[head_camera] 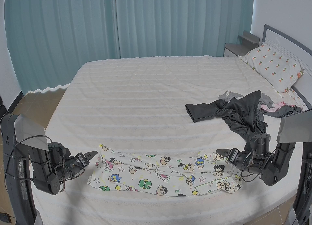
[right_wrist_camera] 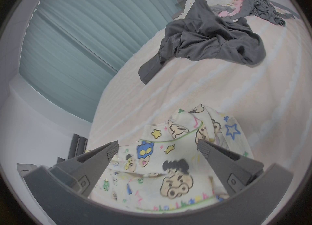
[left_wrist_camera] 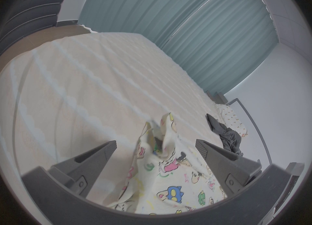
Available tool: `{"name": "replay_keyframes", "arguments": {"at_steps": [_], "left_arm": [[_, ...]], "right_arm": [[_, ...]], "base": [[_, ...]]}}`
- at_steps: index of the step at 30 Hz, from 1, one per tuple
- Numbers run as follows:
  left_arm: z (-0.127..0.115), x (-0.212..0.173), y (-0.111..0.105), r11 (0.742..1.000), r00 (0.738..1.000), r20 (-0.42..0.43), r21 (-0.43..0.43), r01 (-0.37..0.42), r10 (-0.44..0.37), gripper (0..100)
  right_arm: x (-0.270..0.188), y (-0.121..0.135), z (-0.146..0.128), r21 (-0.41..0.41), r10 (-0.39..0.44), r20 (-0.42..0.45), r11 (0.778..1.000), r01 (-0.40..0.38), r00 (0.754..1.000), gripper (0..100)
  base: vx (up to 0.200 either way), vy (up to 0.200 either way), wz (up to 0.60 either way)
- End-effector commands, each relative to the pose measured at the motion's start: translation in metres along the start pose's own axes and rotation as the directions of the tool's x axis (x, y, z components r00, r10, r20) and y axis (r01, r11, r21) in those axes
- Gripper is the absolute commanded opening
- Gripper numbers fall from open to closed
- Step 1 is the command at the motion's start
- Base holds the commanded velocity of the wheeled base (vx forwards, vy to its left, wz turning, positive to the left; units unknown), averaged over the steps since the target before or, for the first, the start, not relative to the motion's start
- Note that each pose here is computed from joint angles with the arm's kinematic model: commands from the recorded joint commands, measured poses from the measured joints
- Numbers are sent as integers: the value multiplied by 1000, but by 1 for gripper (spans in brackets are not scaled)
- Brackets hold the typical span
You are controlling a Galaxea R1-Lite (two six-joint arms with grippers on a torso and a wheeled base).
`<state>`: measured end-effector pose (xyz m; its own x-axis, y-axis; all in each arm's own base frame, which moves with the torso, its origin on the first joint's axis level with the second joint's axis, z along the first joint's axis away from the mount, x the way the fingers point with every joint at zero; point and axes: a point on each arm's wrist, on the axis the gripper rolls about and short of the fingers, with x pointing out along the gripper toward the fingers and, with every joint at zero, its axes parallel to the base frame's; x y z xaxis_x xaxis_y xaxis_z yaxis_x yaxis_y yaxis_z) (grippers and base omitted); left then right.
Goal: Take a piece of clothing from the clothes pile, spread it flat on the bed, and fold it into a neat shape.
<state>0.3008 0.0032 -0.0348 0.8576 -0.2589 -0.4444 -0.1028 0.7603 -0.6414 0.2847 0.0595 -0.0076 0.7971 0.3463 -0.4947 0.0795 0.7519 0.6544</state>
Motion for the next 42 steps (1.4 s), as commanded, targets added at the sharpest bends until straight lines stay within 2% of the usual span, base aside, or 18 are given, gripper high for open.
{"name": "replay_keyframes", "arguments": {"at_steps": [1,3,4,5,6,10,16,25,26,30,42], "left_arm": [[25,23,-43,992,994,29,71,108,-110,100],[28,29,-50,990,995,-2,101,96,-97,100],[31,36,-50,979,997,-43,192,72,-65,100],[32,37,-49,975,997,-47,212,68,-59,100],[33,41,-48,948,996,-75,313,59,-37,100],[35,46,-47,908,984,-174,404,112,-43,100],[40,55,-47,887,980,-198,445,120,-33,100],[28,70,-36,890,971,-239,440,120,-13,100],[26,70,-34,891,969,-245,438,118,-8,0],[26,70,-33,894,968,-252,433,116,-4,0],[42,71,-44,886,981,-189,449,114,-31,0]], "right_arm": [[-43,-3,-5,80,99,-10,992,-98,995,100],[-46,-4,-3,86,94,-7,992,-93,996,100],[-49,-6,3,93,97,12,991,-97,995,100],[-50,-6,3,94,97,15,991,-98,995,100],[-52,-8,6,100,100,18,990,-102,995,100],[-53,-13,8,107,103,15,989,-104,995,100],[-54,-13,6,107,101,7,989,-101,995,100],[-53,-13,5,108,98,1,989,-97,995,100],[-53,-13,5,108,98,1,989,-97,995,100],[-52,-15,4,109,93,-4,990,-92,996,100],[-52,-14,3,109,94,-8,990,-93,996,100]], "base": [[0,0,0],[0,0,0],[0,0,0],[0,0,0],[0,0,0],[0,0,0],[0,0,0],[0,0,0],[0,0,0],[0,0,0],[0,0,0]]}}
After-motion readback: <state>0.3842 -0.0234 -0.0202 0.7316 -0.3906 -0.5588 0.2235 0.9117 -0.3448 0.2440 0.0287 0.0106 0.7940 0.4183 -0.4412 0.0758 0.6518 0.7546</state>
